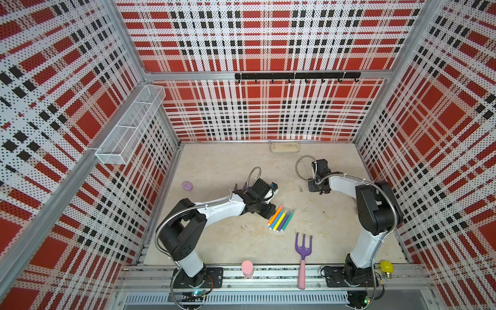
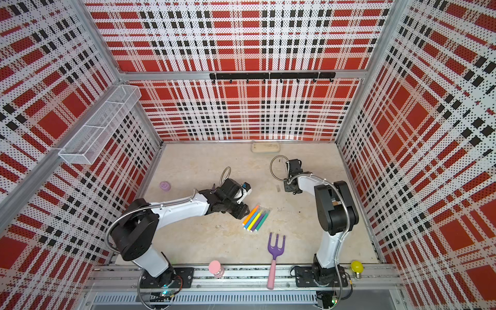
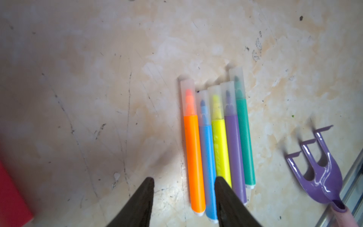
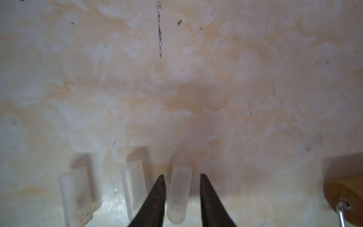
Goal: Remove pen caps from pens
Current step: Place the pen cap to the middle-right of the table, then pick up the pen from the center of the table.
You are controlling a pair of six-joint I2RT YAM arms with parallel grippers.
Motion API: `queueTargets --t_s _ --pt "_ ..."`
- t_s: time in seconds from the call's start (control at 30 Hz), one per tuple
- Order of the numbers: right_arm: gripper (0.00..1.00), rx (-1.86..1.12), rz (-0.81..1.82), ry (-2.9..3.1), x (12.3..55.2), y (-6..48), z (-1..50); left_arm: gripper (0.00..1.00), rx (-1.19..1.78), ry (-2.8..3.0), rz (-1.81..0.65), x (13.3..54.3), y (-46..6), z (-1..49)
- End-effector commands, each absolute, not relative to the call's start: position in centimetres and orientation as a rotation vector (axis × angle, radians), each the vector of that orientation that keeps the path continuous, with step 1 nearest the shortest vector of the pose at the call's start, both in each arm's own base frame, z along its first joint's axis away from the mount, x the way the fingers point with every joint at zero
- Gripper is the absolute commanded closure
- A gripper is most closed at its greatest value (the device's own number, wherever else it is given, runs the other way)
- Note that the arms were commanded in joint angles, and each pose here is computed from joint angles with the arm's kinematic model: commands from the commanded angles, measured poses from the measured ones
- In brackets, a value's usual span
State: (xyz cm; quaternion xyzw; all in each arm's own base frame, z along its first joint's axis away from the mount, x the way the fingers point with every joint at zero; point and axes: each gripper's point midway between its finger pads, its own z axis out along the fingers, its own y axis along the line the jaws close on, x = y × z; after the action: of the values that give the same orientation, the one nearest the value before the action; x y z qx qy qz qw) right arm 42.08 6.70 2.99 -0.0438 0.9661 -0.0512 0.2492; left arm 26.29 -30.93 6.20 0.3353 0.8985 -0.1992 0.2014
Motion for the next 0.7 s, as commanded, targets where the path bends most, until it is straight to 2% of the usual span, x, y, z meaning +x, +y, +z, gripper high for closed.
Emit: queueTargets --t_s 0.0,0.3,0.67 --pt "0.66 -0.121 -0.134 2.581 42.8 7.0 4.3 0.46 0.985 2.478 -0.56 26.4 -32.2 6.9" --pt "0.61 -0.112 -0.109 2.493 42.8 7.3 7.5 0.47 1.001 2.523 -0.466 26.7 -32.5 4.7" --pt "0.61 -0.101 -0.083 2.426 42.7 7.5 9.6 0.5 0.994 2.56 -0.42 27.0 -32.4 3.0"
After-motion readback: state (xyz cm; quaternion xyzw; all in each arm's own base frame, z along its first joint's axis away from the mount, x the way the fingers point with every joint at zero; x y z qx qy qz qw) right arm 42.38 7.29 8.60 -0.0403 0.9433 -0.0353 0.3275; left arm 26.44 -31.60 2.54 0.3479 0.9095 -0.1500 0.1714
